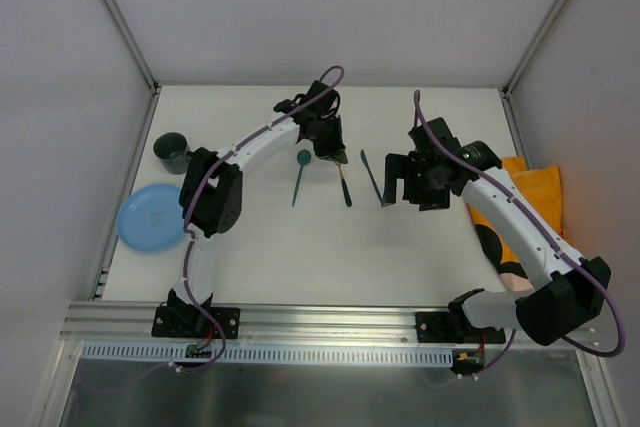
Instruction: Set the dinner table for one person
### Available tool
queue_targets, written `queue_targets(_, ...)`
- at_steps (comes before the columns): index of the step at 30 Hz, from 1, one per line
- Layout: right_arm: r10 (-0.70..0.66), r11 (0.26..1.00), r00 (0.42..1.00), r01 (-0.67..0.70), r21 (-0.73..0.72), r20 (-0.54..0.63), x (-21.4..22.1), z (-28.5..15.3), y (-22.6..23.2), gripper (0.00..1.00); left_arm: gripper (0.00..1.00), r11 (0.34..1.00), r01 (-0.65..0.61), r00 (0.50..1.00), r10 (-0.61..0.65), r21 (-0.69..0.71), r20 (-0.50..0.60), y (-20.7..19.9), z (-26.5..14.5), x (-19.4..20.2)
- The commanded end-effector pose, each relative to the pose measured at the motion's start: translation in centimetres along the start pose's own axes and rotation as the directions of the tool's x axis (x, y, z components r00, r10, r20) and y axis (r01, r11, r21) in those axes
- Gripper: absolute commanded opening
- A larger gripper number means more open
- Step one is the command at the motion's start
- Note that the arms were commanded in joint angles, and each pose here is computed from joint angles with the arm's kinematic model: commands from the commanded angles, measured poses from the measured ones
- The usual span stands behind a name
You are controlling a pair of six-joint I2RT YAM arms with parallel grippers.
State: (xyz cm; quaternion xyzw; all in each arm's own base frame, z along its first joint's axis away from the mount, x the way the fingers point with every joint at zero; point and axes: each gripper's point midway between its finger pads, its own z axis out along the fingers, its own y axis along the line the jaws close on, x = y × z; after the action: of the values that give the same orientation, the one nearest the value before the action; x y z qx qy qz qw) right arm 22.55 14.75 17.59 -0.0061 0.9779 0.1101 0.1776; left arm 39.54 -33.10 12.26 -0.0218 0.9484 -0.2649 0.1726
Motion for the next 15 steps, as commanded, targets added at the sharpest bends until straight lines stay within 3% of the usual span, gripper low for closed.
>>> queue_targets(1,0.007,1.0,0.998,-0.007,-0.001,0.056,-0.3,-1.5,-0.4,0.99,0.0,0.984,-0.04,0.998,0.048,0.175,-0.043,-5.6,0.1,0.2)
queue_targets(10,0.029,0.998,0.998,-0.033,0.06,0.054,1.0,-1.8,-2.1,1.0,0.0,0.955,-0.036,0.986,0.083,0.296,-0.147,-7.9,4.2,3.8)
queue_targets(15,0.043,0.997,0.998,-0.046,0.066,0.05,1.7,-2.2,-2.4,1.0,0.0,0.925,-0.03,0.984,0.094,0.378,-0.152,-10.2,5.6,3.8)
